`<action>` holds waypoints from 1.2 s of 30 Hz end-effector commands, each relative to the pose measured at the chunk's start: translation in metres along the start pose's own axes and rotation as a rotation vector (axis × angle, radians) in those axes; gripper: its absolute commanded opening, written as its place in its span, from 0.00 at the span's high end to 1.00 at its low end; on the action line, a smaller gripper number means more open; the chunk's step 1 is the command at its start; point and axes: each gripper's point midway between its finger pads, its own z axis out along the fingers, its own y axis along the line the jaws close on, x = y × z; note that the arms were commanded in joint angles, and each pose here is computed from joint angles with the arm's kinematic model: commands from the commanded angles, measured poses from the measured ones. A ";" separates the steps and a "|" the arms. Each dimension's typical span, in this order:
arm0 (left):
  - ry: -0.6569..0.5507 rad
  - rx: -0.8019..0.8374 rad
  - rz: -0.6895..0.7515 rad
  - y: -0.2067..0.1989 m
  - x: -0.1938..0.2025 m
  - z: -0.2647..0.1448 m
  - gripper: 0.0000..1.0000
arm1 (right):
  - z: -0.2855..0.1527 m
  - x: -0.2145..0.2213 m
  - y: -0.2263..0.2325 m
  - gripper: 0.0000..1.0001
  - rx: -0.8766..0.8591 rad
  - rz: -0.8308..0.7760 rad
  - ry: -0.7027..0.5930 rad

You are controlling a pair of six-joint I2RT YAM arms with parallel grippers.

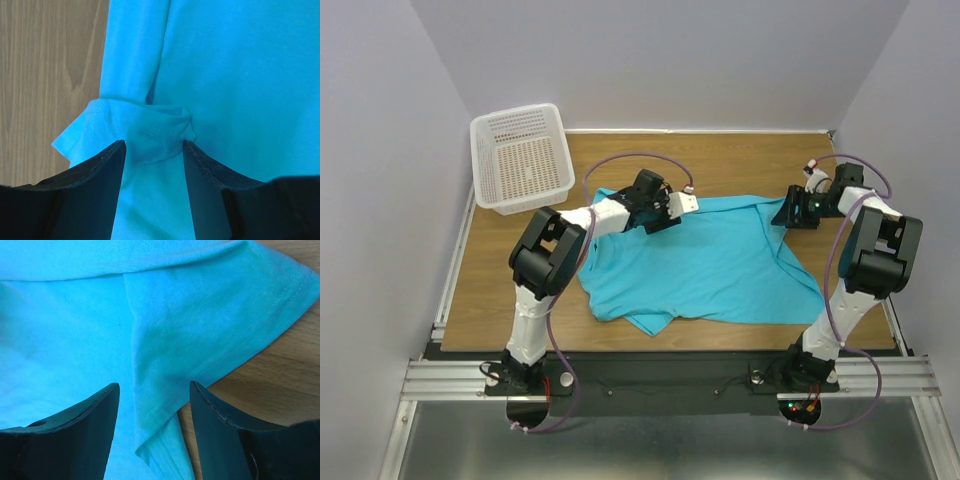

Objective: Fold and stack the t-shirts
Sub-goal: Flatten the tshirt out

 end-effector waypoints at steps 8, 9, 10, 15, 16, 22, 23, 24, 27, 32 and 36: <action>-0.065 -0.075 -0.030 0.026 -0.033 0.000 0.90 | -0.015 -0.015 -0.001 0.36 -0.027 0.001 -0.083; -0.068 -0.080 -0.031 0.028 -0.034 -0.001 0.97 | -0.016 -0.016 -0.002 0.36 -0.026 0.005 -0.089; -0.072 -0.087 -0.031 0.030 -0.036 -0.003 0.99 | -0.017 -0.016 -0.003 0.36 -0.027 0.008 -0.092; -0.168 -0.145 -0.072 0.053 -0.064 -0.025 1.00 | -0.021 -0.017 -0.005 0.36 -0.026 0.011 -0.102; -0.197 -0.168 -0.103 0.068 -0.068 -0.031 1.00 | -0.022 -0.017 -0.006 0.36 -0.022 0.012 -0.102; -0.338 -0.248 -0.378 0.139 -0.084 -0.040 1.00 | -0.023 -0.018 -0.007 0.36 -0.014 0.007 -0.105; -0.345 -0.289 -0.435 0.158 -0.075 -0.044 1.00 | -0.022 -0.018 -0.008 0.36 -0.012 0.007 -0.105; -0.357 -0.294 -0.520 0.163 -0.070 -0.037 1.00 | -0.022 -0.019 -0.008 0.36 -0.013 0.005 -0.107; -0.418 -0.388 -0.683 0.199 -0.058 -0.037 1.00 | -0.022 -0.021 -0.008 0.36 -0.013 0.003 -0.111; -0.429 -0.405 -0.758 0.217 -0.059 -0.028 0.29 | -0.023 -0.030 -0.015 0.35 0.016 -0.026 -0.121; -0.455 -0.442 -0.740 0.224 -0.067 -0.049 0.18 | -0.023 -0.043 -0.023 0.35 0.046 -0.040 -0.133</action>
